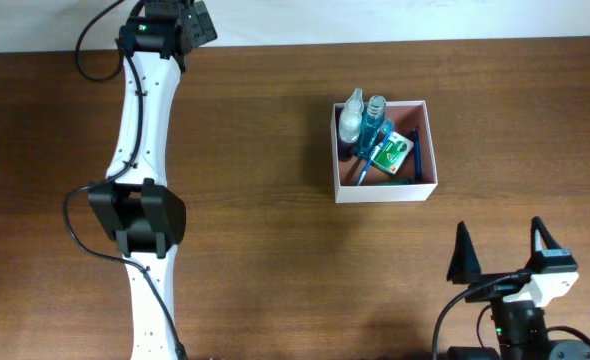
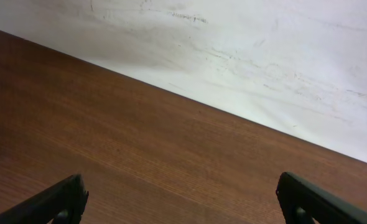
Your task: Pack container
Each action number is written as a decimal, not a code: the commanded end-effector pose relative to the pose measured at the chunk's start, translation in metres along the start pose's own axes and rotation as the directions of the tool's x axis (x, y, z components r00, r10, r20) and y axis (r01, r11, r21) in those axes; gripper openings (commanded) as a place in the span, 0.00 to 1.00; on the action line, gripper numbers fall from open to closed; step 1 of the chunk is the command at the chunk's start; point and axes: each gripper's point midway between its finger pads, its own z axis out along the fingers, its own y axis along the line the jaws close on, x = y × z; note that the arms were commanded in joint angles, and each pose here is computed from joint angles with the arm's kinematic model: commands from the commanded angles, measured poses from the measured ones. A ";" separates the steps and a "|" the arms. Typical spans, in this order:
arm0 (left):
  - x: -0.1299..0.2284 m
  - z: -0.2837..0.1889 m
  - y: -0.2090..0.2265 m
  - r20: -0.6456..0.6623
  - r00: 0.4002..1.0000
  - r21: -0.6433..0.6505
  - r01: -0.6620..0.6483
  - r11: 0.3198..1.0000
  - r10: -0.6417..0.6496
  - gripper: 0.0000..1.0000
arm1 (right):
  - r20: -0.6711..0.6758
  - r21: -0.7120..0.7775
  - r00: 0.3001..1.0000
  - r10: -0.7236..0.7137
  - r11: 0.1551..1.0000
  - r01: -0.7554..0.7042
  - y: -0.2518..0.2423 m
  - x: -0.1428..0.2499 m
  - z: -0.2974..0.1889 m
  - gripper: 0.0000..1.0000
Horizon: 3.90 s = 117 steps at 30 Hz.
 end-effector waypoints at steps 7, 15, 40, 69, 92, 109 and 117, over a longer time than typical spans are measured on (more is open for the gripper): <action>-0.001 0.001 -0.001 0.002 1.000 0.004 0.010 1.000 -0.010 0.99 | -0.030 0.011 1.000 -0.003 1.000 0.003 -0.003 0.030 0.004 0.99; -0.001 0.001 -0.001 0.002 1.000 0.004 0.010 1.000 -0.010 0.99 | -0.066 0.012 0.998 0.000 1.000 0.001 -0.004 0.046 0.009 0.99; -0.001 0.000 -0.001 0.002 1.000 0.005 0.010 1.000 -0.010 1.00 | 0.101 0.006 0.995 -0.014 1.000 0.014 -0.008 0.081 0.044 0.99; -0.001 0.000 -0.001 0.002 1.000 0.005 0.010 1.000 -0.010 0.99 | -0.116 -0.016 0.993 0.001 1.000 -0.003 -0.003 0.152 0.048 0.99; -0.001 0.000 -0.001 0.002 1.000 0.005 0.010 1.000 -0.010 1.00 | -0.116 -0.016 0.993 0.002 1.000 -0.004 -0.003 0.152 0.048 0.99; -0.001 0.000 -0.001 0.002 1.000 0.005 0.010 1.000 -0.010 0.99 | -0.116 -0.016 0.993 0.002 1.000 -0.004 -0.003 0.152 0.048 0.99; -0.001 0.000 -0.001 0.002 1.000 0.005 0.010 1.000 -0.010 0.99 | -0.116 -0.016 0.993 0.002 1.000 -0.004 -0.003 0.152 0.048 0.99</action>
